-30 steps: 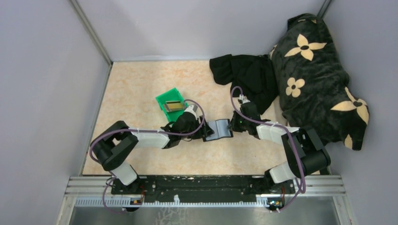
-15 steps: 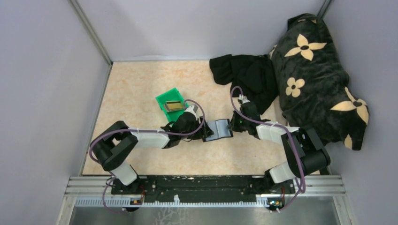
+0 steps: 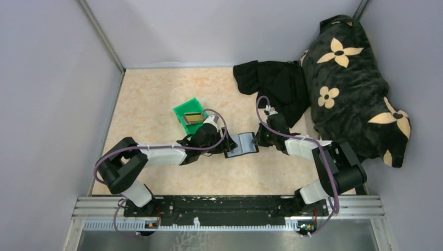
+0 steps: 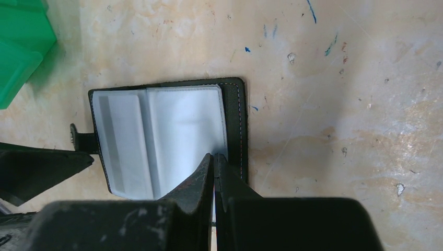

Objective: Take the credit cards out of the card holder

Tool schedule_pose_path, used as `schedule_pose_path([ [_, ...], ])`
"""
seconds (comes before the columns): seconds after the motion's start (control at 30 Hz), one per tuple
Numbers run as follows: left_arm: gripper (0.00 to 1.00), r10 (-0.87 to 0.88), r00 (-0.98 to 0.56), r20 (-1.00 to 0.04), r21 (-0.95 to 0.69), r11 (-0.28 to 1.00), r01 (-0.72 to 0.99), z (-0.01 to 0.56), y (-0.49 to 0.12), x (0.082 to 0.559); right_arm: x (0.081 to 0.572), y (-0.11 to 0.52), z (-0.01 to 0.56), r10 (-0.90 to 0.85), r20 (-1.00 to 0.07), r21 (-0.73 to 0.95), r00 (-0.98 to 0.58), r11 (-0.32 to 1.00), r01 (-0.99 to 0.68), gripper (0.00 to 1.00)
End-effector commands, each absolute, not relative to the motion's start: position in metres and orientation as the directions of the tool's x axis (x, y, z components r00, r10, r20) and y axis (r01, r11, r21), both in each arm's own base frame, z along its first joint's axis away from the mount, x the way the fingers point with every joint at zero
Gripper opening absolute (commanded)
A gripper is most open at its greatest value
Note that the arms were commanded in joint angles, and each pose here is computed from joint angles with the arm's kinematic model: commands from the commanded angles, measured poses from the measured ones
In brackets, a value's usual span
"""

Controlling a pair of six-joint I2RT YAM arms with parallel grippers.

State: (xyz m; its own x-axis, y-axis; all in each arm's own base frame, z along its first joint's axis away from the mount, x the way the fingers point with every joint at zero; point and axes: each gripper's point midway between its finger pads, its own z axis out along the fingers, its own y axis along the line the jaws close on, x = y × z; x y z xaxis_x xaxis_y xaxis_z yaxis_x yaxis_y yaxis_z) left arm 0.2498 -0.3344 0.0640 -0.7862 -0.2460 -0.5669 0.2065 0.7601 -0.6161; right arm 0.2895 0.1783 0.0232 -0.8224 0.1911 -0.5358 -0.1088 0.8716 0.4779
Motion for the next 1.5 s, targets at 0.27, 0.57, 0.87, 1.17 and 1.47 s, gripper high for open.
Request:
schedule_pose_path([
  [0.27, 0.73, -0.194, -0.814, -0.548, -0.614, 0.754, 0.233, 0.051, -0.356, 0.254, 0.28, 0.173, 0.003, 0.158, -0.494, 0.437, -0.855, 0.895, -0.086, 0.0],
  [0.57, 0.73, -0.172, -0.835, -0.523, -0.61, 0.759, 0.225, 0.037, -0.358, 0.251, 0.278, 0.172, 0.003, 0.156, -0.496, 0.437, -0.854, 0.895, -0.09, 0.0],
  [0.87, 0.73, -0.158, -0.832, -0.531, -0.653, 0.702, 0.283, 0.054, -0.384, 0.259, 0.278, 0.171, 0.004, 0.16, -0.498, 0.436, -0.852, 0.896, -0.086, 0.0],
  [1.17, 0.73, -0.161, -0.821, -0.547, -0.677, 0.661, 0.322, 0.07, -0.396, 0.263, 0.285, 0.171, 0.05, 0.176, -0.581, 0.445, -0.795, 0.886, -0.13, 0.0],
  [1.47, 0.73, -0.162, -0.811, -0.562, -0.685, 0.641, 0.346, 0.078, -0.405, 0.269, 0.287, 0.166, 0.078, 0.154, -0.637, 0.415, -0.756, 0.894, -0.168, 0.0],
])
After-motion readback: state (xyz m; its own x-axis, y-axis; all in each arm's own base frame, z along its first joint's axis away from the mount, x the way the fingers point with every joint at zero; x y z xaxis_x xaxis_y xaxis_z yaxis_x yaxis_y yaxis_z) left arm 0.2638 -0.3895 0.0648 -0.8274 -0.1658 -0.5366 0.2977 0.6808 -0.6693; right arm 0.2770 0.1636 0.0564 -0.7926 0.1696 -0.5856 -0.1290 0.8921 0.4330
